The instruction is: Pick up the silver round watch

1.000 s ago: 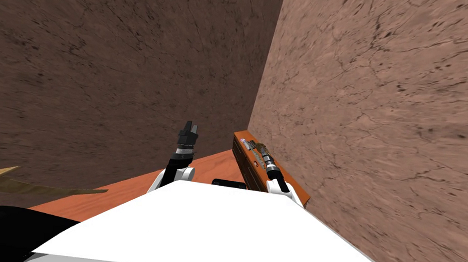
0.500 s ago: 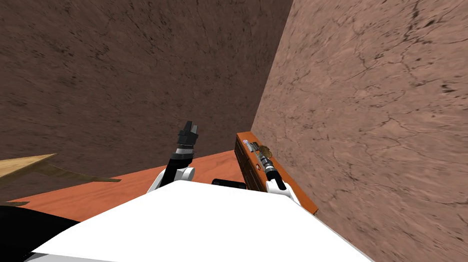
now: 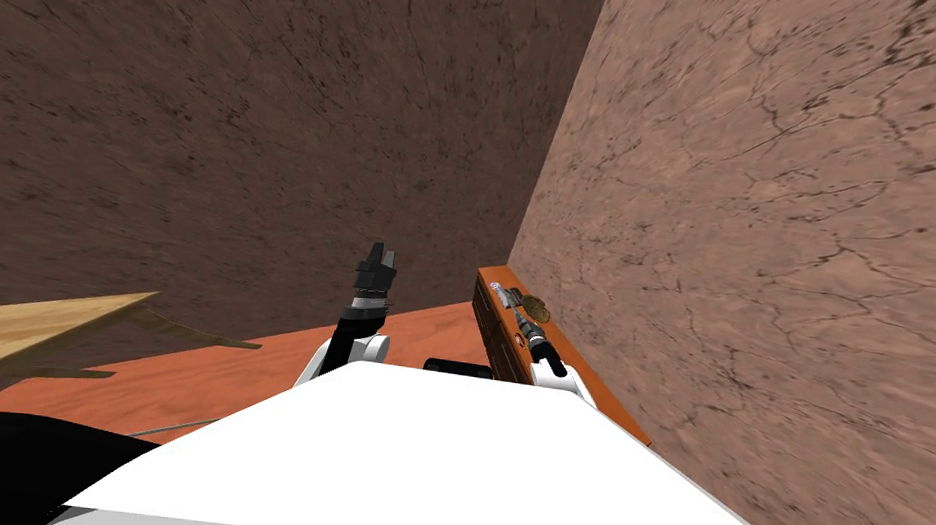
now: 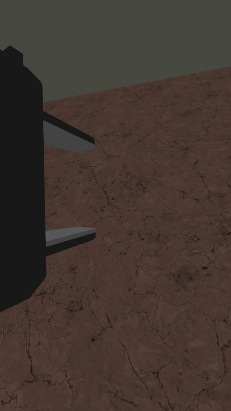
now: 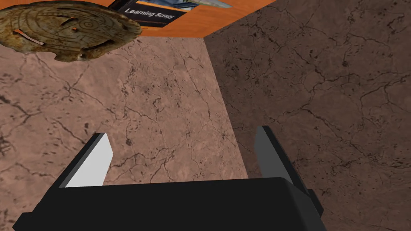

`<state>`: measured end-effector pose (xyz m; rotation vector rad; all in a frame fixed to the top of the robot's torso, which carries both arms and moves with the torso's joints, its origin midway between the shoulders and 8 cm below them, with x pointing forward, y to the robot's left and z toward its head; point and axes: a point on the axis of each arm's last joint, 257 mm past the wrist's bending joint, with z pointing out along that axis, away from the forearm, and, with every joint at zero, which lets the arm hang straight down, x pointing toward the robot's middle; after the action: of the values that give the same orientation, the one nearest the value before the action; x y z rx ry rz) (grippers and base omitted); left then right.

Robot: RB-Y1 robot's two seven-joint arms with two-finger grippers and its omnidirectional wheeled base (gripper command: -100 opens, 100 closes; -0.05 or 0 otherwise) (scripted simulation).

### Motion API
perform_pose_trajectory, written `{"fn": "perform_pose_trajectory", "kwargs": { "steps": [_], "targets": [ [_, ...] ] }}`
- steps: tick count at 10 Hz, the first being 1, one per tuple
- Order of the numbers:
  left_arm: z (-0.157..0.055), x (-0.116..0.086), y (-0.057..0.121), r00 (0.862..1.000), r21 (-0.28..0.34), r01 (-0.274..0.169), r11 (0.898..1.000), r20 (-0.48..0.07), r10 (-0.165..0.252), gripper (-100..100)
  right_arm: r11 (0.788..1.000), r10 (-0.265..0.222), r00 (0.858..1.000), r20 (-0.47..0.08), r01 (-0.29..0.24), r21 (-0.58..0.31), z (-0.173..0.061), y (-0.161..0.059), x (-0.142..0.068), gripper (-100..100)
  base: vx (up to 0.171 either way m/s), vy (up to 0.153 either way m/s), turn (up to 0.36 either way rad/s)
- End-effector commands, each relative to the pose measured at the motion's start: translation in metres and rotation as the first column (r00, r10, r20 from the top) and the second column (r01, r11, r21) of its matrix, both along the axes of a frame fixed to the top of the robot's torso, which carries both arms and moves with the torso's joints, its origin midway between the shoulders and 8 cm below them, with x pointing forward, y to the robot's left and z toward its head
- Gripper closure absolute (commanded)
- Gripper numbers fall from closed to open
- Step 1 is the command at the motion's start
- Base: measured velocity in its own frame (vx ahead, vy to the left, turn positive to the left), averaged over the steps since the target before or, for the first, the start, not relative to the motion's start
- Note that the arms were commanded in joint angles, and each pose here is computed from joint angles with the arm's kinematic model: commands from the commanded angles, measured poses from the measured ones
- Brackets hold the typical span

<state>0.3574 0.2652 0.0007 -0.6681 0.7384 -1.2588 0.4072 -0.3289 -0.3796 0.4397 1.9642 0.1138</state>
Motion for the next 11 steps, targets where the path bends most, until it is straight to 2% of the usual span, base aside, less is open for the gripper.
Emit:
{"fn": "perform_pose_trajectory", "kwargs": {
  "steps": [1, 2, 3, 4, 5, 6, 7, 8, 9, 10, 11],
  "targets": [
    [0.0, 0.0, 0.0, 1.0, 0.0, 0.0, 1.0, 0.0, 0.0, 0, 0.998, 0.012, 0.997, -0.077, -0.016, -0.053, -0.022, -0.004, -0.008, -100, 0.013, -0.022, 0.151],
    [0.0, 0.0, 0.0, 1.0, 0.0, 0.0, 1.0, 0.0, 0.0, 0, 0.997, 0.02, 0.997, -0.08, -0.026, -0.069, -0.022, -0.004, -0.008, -100, 0.013, -0.025, 0.098],
    [0.0, 0.0, 0.0, 1.0, 0.0, 0.0, 1.0, 0.0, 0.0, 0, 0.994, 0.026, 0.989, -0.144, -0.041, -0.103, -0.041, -0.008, -0.015, -100, 0.013, -0.021, 0.179],
    [0.0, 0.0, 0.0, 1.0, 0.0, 0.0, 1.0, 0.0, 0.0, 0, 0.992, 0.034, 0.989, -0.147, -0.052, -0.119, -0.041, -0.008, -0.015, -100, 0.008, -0.023, 0.087],
    [0.0, 0.0, 0.0, 1.0, 0.0, 0.0, 1.0, 0.0, 0.0, 0, 0.986, 0.04, 0.977, -0.209, -0.073, -0.153, -0.058, -0.011, -0.022, -100, 0.003, -0.028, 0.165],
    [0.0, 0.0, 0.0, 1.0, 0.0, 0.0, 1.0, 0.0, 0.0, 0, 0.983, 0.047, 0.976, -0.212, -0.083, -0.165, -0.058, -0.011, -0.022, -100, 0.003, -0.026, 0.071],
    [0.0, 0.0, 0.0, 1.0, 0.0, 0.0, 1.0, 0.0, 0.0, 0, 0.975, 0.053, 0.961, -0.272, -0.109, -0.196, -0.074, -0.014, -0.03, -100, 0.008, -0.026, 0.114],
    [0.0, 0.0, 0.0, 1.0, 0.0, 0.0, 1.0, 0.0, 0.0, 0, 0.971, 0.058, 0.96, -0.275, -0.118, -0.206, -0.074, -0.014, -0.03, -100, 0.006, -0.023, 0.093],
    [0.0, 0.0, 0.0, 1.0, 0.0, 0.0, 1.0, 0.0, 0.0, 0, 0.961, 0.064, 0.941, -0.333, -0.148, -0.235, -0.088, -0.017, -0.038, -100, 0.002, -0.025, 0.147],
    [0.0, 0.0, 0.0, 1.0, 0.0, 0.0, 1.0, 0.0, 0.0, 0, 0.958, 0.068, 0.94, -0.335, -0.156, -0.242, -0.088, -0.017, -0.038, -100, -0.002, -0.023, 0.072],
    [0.0, 0.0, 0.0, 1.0, 0.0, 0.0, 1.0, 0.0, 0.0, 0, 0.945, 0.074, 0.918, -0.39, -0.19, -0.268, -0.102, -0.02, -0.046, -100, -0.002, -0.023, 0.14]
  ]
}}
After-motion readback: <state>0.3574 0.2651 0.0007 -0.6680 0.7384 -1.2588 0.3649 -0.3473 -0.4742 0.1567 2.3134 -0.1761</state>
